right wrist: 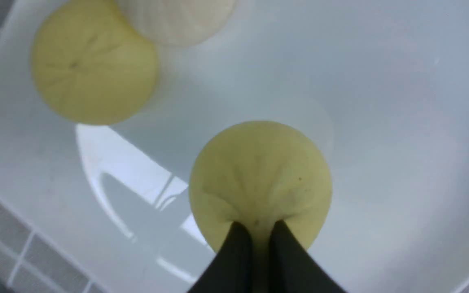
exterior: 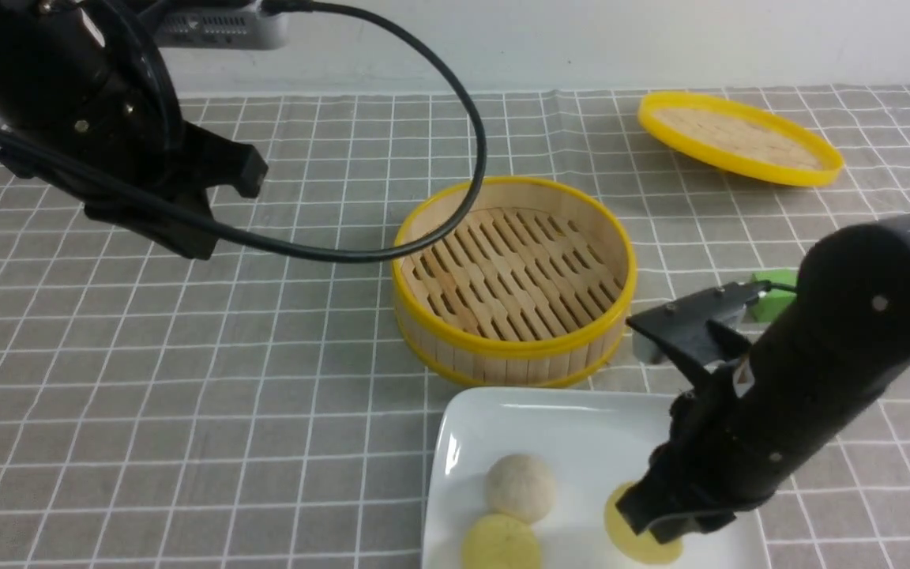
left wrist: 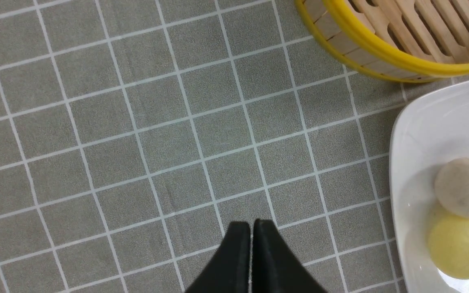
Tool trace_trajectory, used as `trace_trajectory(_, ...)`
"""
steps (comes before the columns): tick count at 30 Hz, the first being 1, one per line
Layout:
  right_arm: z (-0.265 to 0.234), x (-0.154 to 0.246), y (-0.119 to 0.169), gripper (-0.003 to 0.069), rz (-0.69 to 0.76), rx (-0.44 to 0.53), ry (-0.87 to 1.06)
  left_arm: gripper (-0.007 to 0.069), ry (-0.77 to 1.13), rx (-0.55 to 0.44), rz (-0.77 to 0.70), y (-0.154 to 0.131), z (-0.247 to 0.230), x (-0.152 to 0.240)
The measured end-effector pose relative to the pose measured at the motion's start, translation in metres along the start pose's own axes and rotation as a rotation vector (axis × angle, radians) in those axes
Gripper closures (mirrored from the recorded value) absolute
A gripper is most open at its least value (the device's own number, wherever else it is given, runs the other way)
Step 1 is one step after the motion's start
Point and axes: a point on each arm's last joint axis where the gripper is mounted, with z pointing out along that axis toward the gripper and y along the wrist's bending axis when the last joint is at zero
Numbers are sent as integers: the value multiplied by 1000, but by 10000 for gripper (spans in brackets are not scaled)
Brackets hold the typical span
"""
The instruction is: Put the steamed buns into the plate on the grey tablecloth.
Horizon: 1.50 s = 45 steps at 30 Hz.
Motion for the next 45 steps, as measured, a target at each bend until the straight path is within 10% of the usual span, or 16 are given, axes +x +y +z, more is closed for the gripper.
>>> trace_trajectory(12,5,-5,-4,275,-23,40,70,588,0,0,-3,0,0,0)
trace_trajectory(24,-134,34,2,653,16,293,-96,571,0,0,-6,0,0,0)
trace_trajectory(37,-171,213,-1,673,81,118,-1137,554,0,-3,-5,0,0,0)
trace_trajectory(45,-132,221,-9,669,42,111,-1187,554,0,-4,-4,0,0,0)
